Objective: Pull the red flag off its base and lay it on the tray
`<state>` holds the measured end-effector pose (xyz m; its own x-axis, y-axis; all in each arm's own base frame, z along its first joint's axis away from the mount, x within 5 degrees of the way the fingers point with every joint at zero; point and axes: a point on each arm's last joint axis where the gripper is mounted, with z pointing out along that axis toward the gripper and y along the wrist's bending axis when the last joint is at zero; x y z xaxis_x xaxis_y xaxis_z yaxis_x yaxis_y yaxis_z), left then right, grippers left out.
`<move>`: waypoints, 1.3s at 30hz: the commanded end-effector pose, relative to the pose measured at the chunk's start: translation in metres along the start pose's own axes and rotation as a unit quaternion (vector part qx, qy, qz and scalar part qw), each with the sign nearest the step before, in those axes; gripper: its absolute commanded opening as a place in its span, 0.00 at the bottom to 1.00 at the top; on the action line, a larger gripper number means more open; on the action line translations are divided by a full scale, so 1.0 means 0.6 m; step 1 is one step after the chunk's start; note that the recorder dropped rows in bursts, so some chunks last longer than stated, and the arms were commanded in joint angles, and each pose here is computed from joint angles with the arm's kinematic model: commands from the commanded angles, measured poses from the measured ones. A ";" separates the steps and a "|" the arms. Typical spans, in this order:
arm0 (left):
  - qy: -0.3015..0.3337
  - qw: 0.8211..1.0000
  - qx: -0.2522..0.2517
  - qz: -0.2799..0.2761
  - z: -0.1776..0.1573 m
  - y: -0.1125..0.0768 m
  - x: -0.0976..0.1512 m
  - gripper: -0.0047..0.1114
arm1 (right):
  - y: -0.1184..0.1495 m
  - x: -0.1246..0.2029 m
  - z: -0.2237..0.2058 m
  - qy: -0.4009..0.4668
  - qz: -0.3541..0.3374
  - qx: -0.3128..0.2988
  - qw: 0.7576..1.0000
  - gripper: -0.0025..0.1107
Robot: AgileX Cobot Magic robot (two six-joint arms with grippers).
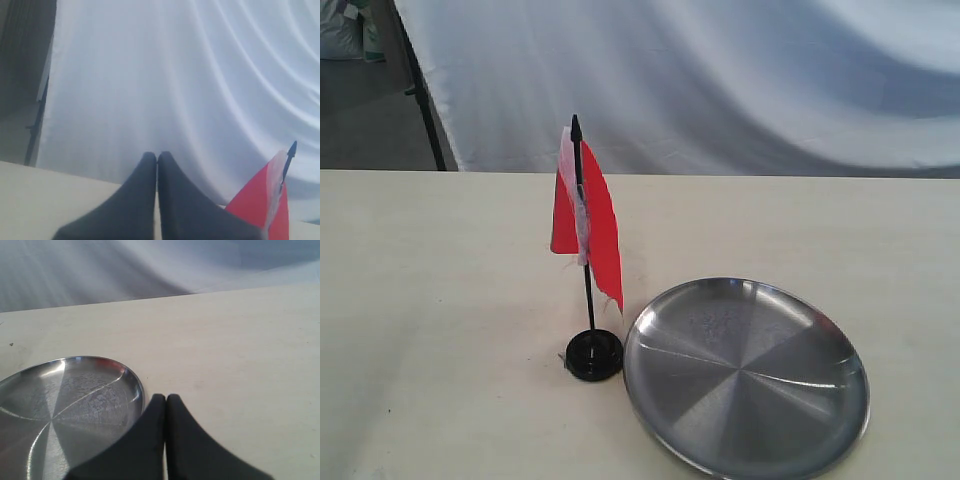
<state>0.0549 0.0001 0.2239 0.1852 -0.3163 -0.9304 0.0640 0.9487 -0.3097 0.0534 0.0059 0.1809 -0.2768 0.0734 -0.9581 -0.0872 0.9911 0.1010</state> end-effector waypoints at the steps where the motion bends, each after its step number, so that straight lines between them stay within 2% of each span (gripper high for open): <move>1: -0.012 1.000 0.002 -0.013 -0.001 0.000 -0.002 0.05 | 0.000 -0.002 -0.001 -0.006 -0.003 0.001 1.000 0.02; 4: -0.019 1.000 0.004 -0.013 -0.001 -0.001 -0.005 0.05 | 0.000 -0.002 -0.001 -0.006 -0.003 0.001 1.000 0.02; 8: -0.066 0.997 0.017 -0.023 -0.002 -0.005 -0.019 0.05 | 0.000 -0.002 -0.001 -0.006 -0.003 0.001 1.000 0.02; 14: -0.103 0.983 0.042 -0.143 -0.004 -0.008 -0.031 0.05 | 0.000 -0.002 -0.001 -0.006 -0.003 0.001 1.000 0.02; 17: -0.101 0.980 0.044 -0.167 -0.004 -0.008 -0.031 0.05 | 0.000 -0.002 -0.001 -0.006 -0.003 0.001 1.000 0.02; 22: -0.068 0.983 0.029 -0.167 -0.002 -0.005 -0.020 0.05 | 0.000 -0.002 -0.001 -0.006 -0.003 0.001 1.000 0.02; 29: 0.026 0.985 -0.013 -0.170 -0.001 0.003 0.010 0.05 | 0.000 -0.002 -0.001 -0.006 -0.003 0.001 1.000 0.02; 39: 0.053 0.986 -0.025 -0.155 -0.002 0.005 0.018 0.05 | 0.000 -0.002 -0.001 -0.006 -0.003 0.001 1.000 0.02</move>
<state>0.0562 -0.0004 0.2152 0.0754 -0.6080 -0.7904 0.0676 0.7939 -0.6043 0.0534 0.0059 0.1809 -0.2768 0.0734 -0.9581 -0.0872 0.9911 0.1010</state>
